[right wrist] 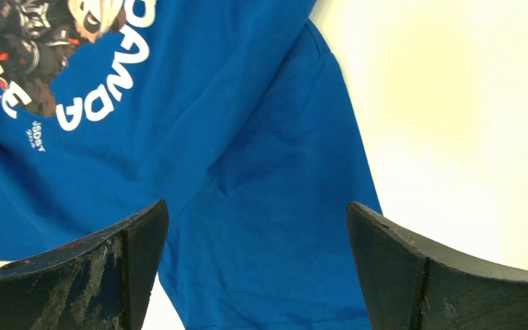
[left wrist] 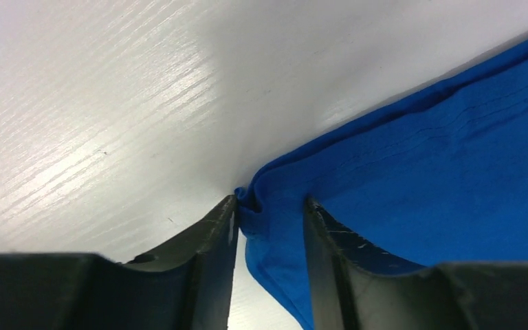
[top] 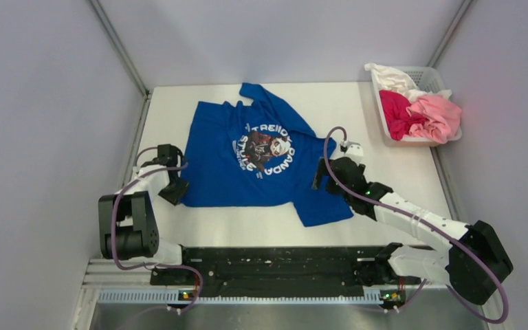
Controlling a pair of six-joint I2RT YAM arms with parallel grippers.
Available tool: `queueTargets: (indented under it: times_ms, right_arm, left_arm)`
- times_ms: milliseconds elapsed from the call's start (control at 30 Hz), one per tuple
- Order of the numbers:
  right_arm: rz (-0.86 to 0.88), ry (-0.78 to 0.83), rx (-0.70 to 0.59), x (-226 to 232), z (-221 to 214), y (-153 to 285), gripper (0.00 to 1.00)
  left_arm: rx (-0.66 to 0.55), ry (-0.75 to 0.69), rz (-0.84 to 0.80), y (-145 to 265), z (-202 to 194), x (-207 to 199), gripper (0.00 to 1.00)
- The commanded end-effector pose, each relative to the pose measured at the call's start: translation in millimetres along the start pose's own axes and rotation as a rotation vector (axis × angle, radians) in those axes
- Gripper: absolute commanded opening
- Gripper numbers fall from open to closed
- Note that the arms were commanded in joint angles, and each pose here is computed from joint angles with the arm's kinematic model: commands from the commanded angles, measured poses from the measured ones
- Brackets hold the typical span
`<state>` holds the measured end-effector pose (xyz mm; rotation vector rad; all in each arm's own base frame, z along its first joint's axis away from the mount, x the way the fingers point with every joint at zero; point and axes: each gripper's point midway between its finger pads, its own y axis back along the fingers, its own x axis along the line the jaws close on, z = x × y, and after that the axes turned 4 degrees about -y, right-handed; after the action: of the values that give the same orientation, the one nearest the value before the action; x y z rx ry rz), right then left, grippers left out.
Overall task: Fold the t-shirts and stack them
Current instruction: Flatten out the tshirt
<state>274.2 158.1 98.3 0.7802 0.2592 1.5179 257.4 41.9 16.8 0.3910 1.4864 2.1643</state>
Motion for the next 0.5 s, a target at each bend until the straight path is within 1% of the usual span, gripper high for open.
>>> queueTargets:
  times_ms: [0, 67, 100, 133, 233, 300, 400, 467]
  right_arm:
    - [-0.052, -0.003, -0.015, -8.1, 8.8, 3.4, 0.99]
    - [-0.066, -0.001, -0.005, -11.6, 6.0, 4.7, 0.99]
    - [-0.069, 0.002, 0.005, -12.7, 4.1, 5.7, 0.99]
    - [-0.067, 0.006, 0.018, -12.8, 1.8, 6.9, 0.99]
    - [-0.085, 0.033, 0.109, -19.3, -13.9, 14.9, 0.99]
    - [-0.126, 0.042, 0.210, -31.1, -33.9, 26.1, 0.98]
    - [-0.135, 0.028, 0.326, -40.6, -63.5, 37.5, 0.90]
    - [-0.123, 0.018, 0.351, -41.2, -76.1, 37.8, 0.87]
  left_arm:
    - [0.075, 0.003, -0.021, -14.8, -15.4, -7.5, 0.39]
    - [0.084, -0.004, 0.000, -17.5, -18.9, -2.6, 0.22]
    - [0.088, -0.005, 0.008, -17.8, -20.1, -0.6, 0.09]
    - [0.091, -0.006, 0.008, -17.2, -20.5, -0.7, 0.00]
    - [0.092, -0.019, -0.020, -12.0, -19.6, -4.2, 0.00]
    - [0.077, -0.024, -0.035, -7.1, -16.5, -5.2, 0.00]
    - [0.049, -0.031, -0.052, 0.4, -10.6, -5.6, 0.00]
    - [0.036, -0.031, -0.072, 5.6, -7.8, -7.3, 0.00]
